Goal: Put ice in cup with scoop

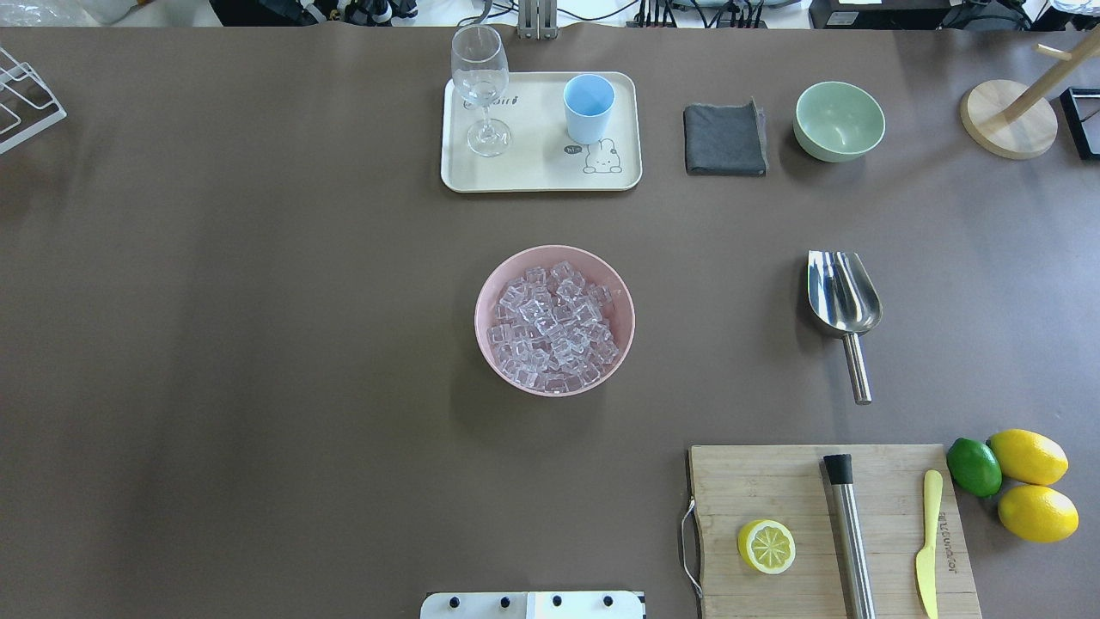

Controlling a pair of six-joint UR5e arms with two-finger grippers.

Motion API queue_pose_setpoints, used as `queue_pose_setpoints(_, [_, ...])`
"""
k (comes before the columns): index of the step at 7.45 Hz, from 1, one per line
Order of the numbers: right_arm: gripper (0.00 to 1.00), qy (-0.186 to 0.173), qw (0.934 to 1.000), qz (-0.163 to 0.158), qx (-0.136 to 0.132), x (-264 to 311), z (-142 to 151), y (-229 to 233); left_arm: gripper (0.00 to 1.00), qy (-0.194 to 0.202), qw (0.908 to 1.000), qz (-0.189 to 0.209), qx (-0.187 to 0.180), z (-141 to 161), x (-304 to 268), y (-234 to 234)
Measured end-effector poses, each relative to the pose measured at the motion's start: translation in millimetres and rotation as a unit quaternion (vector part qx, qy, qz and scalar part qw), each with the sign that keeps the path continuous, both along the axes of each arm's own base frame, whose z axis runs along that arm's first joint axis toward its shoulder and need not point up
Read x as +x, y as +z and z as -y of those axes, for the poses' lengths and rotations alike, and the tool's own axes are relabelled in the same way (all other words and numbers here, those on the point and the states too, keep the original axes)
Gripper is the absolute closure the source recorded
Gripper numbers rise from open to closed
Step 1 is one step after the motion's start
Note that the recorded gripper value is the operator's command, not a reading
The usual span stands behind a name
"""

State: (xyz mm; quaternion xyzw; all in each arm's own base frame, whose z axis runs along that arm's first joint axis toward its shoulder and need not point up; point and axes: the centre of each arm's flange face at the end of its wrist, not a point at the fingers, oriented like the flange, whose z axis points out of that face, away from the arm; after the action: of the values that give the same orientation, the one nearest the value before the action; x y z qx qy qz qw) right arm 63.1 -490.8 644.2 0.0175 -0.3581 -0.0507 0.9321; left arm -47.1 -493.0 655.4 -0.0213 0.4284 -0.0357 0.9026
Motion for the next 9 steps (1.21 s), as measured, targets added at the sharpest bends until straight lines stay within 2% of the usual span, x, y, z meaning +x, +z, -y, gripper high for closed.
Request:
queue_pose_setpoints(2, [0.0, 0.001, 0.9999, 0.016, -0.001, -2, -2, -2, 0.02, -0.005, 0.9999, 0.001, -0.011, -10, -7, -32])
queue_pose_setpoints(4, [0.0, 0.016, 0.9988, 0.045, -0.013, -8, -1, -10, 0.02, -0.004, 0.9999, 0.003, -0.014, -12, -7, -40])
queue_pose_setpoints(5, [0.0, 0.013, 0.9986, 0.049, -0.011, -21, 1, -24, 0.02, -0.004, 0.9999, 0.003, -0.014, -13, -7, -40])
queue_pose_setpoints(7, [0.0, 0.02, 0.9976, 0.055, -0.036, -73, 4, -63, 0.03, -0.002, 0.9998, 0.014, -0.015, -14, -7, -37])
queue_pose_setpoints(9, [0.0, 0.027, 0.9952, 0.061, -0.071, -154, 7, -124, 0.03, 0.005, 0.999, 0.044, -0.012, -12, -5, -35])
